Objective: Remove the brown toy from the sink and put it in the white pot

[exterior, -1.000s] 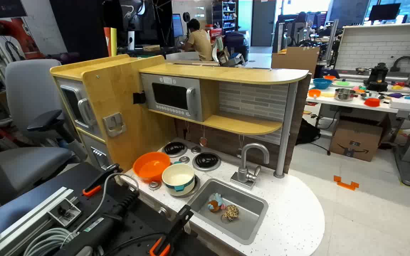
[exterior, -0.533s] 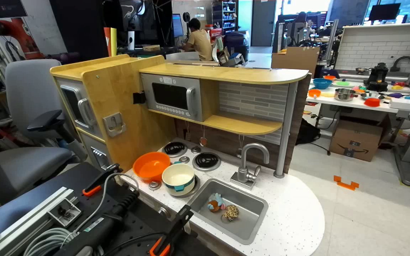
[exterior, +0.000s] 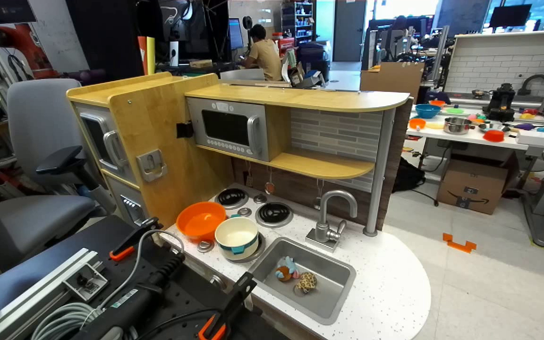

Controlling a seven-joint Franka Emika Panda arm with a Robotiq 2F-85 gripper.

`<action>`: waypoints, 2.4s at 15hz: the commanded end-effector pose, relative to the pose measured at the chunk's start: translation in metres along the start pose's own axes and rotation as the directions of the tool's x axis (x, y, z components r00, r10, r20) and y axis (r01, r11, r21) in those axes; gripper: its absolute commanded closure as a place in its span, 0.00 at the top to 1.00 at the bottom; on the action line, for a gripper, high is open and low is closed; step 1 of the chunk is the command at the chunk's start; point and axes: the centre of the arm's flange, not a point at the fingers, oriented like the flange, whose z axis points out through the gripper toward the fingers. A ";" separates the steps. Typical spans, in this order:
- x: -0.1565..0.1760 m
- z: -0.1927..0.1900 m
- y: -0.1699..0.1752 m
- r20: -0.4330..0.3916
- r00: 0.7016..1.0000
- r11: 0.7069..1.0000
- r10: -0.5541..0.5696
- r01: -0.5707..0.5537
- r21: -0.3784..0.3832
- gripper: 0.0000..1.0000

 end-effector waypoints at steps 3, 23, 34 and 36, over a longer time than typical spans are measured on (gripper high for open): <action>0.002 0.002 -0.001 0.001 1.000 1.000 0.001 -0.001 -0.003 1.00; 0.100 0.240 -0.031 0.220 0.974 0.998 -0.055 0.052 0.016 1.00; 0.164 0.434 -0.067 0.333 0.935 0.992 -0.124 0.124 0.021 1.00; 0.175 0.464 -0.073 0.345 0.929 0.991 -0.134 0.136 0.020 1.00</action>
